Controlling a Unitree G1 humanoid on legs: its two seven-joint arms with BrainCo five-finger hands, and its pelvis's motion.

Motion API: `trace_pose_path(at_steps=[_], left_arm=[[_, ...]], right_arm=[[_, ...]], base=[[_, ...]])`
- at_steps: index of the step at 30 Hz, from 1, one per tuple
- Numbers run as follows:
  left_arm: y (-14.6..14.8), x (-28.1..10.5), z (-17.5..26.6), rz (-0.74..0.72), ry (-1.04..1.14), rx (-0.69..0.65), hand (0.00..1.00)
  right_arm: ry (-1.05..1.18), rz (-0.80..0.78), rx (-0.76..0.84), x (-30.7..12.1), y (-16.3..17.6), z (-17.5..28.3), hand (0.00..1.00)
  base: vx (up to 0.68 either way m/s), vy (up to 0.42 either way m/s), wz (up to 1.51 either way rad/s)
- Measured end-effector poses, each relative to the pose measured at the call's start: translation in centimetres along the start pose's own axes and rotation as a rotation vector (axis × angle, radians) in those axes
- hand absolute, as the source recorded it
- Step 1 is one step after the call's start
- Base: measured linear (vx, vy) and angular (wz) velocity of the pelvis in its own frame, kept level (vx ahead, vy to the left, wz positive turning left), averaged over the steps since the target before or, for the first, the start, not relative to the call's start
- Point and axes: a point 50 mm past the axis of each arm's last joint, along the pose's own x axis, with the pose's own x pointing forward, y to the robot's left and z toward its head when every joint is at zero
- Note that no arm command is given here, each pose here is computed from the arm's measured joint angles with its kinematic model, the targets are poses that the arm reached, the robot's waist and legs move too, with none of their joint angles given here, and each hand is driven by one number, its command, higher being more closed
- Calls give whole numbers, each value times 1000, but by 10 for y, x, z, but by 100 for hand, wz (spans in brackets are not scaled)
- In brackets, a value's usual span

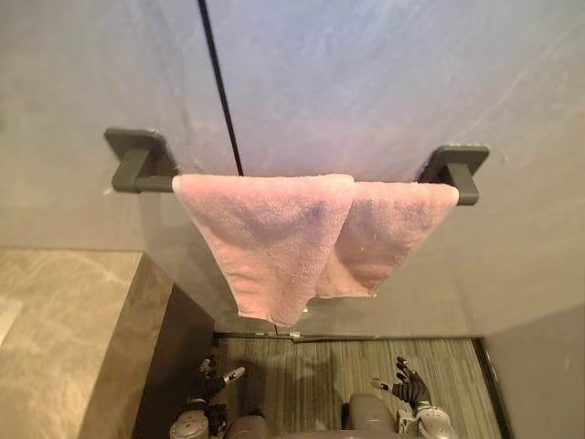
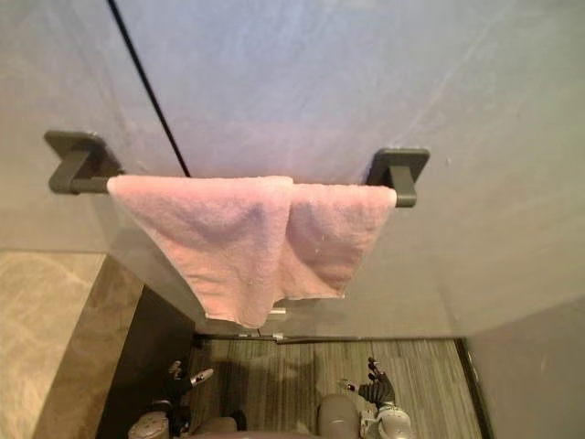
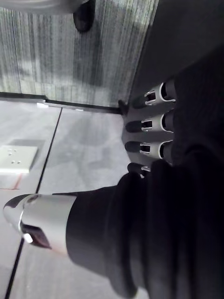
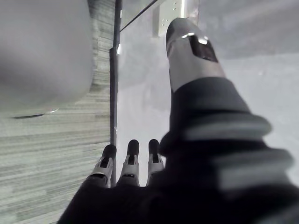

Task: Organize washtable

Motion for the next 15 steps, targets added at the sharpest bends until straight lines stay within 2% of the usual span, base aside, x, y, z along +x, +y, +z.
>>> trace_pose_path(at_steps=[3,5,8,12,15], left_arm=[[2,-2,-5,32,18,-60,0],[-29,-5,-7,-10,33,-141,0],[-35,-3,2,-12,4,-184,0],[-36,-3,2,-23,2,-167,0],[-41,-2,5,-67,-5,-123,0]], right_arm=[[-34,1,-22,5,-3,11,0],[-80,-19,-55,7,-15,24,0],[-86,-26,-61,6,-18,25,0],[-103,-34,-47,9,-14,30,0],[-80,-44,-22,7,-12,23,0]], base=[[-100,-509,77],[-212,-469,117],[-201,-330,172],[-145,-229,126],[-114,-39,139]])
